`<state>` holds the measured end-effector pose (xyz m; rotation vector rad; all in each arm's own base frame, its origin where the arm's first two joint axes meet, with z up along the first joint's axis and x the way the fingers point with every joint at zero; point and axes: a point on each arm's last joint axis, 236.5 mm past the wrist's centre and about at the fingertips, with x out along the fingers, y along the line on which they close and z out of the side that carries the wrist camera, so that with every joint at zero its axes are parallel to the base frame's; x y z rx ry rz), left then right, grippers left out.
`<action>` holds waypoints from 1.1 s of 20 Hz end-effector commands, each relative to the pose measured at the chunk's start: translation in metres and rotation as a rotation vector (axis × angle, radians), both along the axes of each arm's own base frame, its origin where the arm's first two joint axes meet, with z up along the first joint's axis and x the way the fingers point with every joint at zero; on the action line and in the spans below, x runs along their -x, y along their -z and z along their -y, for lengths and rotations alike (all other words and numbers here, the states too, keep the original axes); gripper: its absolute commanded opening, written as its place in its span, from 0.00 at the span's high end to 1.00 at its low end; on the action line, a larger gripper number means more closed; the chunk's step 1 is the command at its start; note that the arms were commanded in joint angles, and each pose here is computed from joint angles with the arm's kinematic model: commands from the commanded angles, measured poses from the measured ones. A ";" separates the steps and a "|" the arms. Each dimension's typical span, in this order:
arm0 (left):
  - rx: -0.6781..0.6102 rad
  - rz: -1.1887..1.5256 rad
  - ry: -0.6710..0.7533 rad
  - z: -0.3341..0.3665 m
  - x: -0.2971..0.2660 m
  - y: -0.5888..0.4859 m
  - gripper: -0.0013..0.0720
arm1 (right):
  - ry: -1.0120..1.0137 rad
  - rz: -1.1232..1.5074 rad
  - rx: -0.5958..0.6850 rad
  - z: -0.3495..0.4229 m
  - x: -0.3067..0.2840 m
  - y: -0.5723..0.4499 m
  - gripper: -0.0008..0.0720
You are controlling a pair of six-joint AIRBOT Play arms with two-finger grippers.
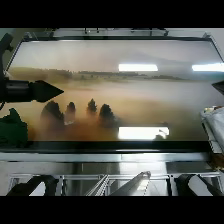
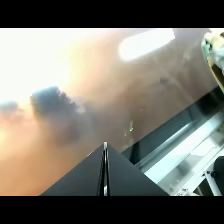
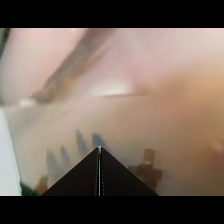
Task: Fold the shirts.
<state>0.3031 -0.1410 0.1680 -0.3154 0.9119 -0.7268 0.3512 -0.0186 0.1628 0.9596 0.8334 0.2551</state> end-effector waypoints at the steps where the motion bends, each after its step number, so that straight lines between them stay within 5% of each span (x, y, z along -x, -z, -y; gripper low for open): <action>1: 0.000 -0.013 -0.015 0.000 0.039 0.017 0.95 | -0.377 0.265 0.059 -0.123 0.021 -0.032 0.97; 4: 0.015 -0.089 -0.030 0.005 0.079 0.063 0.95 | -0.576 0.308 0.090 -0.192 0.078 0.003 0.97; 8: 0.022 -0.095 -0.068 0.006 0.107 0.099 0.95 | -0.599 0.420 0.280 -0.212 0.112 0.083 0.97; 22: 0.026 -0.071 -0.101 0.006 0.118 0.115 0.95 | -0.530 0.424 0.257 -0.213 0.113 0.093 0.97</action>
